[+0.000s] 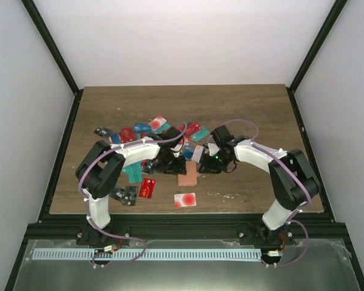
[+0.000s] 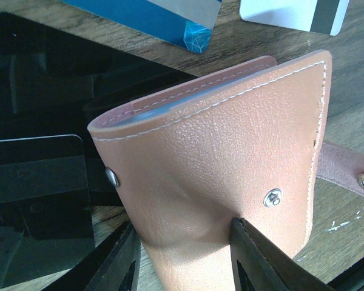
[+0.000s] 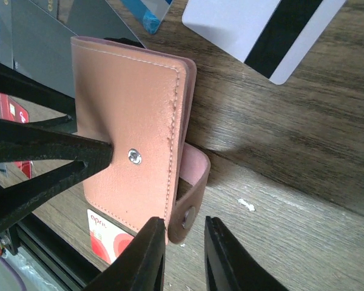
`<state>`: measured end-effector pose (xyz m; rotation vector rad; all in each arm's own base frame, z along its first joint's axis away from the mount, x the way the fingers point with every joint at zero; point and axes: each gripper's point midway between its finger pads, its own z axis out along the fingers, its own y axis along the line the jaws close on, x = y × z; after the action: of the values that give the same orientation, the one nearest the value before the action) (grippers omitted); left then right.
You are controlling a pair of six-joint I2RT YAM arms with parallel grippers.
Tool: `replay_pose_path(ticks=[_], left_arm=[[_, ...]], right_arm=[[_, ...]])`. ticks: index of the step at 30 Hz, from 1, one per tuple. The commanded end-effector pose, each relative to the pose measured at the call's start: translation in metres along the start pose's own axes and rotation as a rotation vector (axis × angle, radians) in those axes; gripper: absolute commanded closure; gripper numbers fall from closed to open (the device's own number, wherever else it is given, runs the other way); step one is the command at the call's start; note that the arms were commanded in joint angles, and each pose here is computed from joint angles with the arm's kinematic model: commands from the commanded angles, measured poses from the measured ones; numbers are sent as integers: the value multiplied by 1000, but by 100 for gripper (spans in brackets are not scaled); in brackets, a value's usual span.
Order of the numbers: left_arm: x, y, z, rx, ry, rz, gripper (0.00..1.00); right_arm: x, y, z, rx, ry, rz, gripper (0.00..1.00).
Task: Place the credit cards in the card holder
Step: Close the card holder at the center of the board.
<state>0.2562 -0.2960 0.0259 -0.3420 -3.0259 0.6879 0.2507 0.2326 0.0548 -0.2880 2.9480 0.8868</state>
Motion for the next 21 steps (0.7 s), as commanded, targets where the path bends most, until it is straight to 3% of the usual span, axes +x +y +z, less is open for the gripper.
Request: replay_pose_path(ticks=[1,9,21], left_arm=[[1,-2,5,6,16,20,57],[1,-2,7,5,20,24,57],[1,-2,9,7,26,20,57]], right_arm=[[-7,8,2,-16,-6,-28,83],[-9,10,3,-26,-6,-30,99],[-16,34,7,-92,18,-64,99]])
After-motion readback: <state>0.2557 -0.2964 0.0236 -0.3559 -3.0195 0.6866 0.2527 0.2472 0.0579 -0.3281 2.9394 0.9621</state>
